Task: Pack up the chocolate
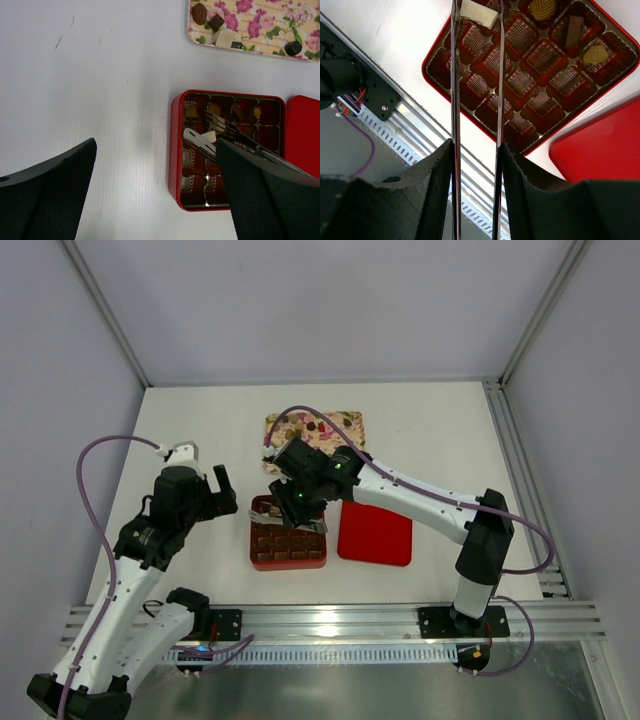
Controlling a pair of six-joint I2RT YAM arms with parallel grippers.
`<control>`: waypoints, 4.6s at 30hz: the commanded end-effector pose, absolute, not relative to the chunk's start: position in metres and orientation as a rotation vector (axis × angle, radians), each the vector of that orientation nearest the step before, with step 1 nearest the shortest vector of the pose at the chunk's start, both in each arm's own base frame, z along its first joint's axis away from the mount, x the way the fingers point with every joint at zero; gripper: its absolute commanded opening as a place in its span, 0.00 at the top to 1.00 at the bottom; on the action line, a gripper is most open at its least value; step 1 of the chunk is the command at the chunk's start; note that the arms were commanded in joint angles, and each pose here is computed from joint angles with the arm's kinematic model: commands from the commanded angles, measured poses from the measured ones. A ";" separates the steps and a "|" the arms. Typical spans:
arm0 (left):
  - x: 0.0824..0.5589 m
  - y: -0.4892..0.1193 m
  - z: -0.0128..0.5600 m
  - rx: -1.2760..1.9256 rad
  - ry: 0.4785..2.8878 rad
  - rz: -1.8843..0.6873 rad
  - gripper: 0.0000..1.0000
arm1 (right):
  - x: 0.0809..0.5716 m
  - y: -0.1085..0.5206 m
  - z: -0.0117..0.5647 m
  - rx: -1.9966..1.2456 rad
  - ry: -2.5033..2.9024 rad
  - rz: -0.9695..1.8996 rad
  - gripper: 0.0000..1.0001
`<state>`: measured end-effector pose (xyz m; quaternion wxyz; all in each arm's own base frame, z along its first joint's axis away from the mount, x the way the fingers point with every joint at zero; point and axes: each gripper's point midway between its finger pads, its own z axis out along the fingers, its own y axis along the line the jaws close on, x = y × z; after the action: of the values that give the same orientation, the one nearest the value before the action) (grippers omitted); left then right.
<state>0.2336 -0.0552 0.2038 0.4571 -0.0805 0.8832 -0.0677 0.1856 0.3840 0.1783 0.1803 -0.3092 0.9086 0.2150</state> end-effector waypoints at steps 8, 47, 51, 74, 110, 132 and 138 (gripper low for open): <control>0.238 -0.053 0.214 -0.221 2.134 -0.165 0.00 | 0.188 0.390 0.184 -0.872 2.531 0.622 0.53; 0.238 -0.054 0.214 -0.218 2.134 -0.171 0.00 | 0.347 0.352 0.196 -0.581 2.520 0.425 0.52; 0.238 -0.053 0.214 -0.217 2.134 -0.170 0.00 | 0.346 0.354 0.191 -0.580 2.529 0.428 0.52; 0.237 -0.053 0.215 -0.217 2.130 -0.172 0.00 | 0.346 0.362 0.159 -0.599 2.573 0.353 0.52; 0.237 -0.054 0.214 -0.218 2.131 -0.173 0.00 | 0.337 0.346 0.170 -0.607 2.553 0.287 0.56; 0.238 -0.053 0.215 -0.219 2.129 -0.172 0.00 | 0.340 0.358 0.170 -0.614 2.565 0.353 0.56; 0.237 -0.053 0.215 -0.219 2.128 -0.172 0.00 | 0.340 0.355 0.165 -0.612 2.581 0.352 0.57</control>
<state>0.2335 -0.0550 0.2042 0.4578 -0.0807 0.8827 -0.0680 0.3357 0.3504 0.1496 0.2161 -0.2246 0.9436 0.1117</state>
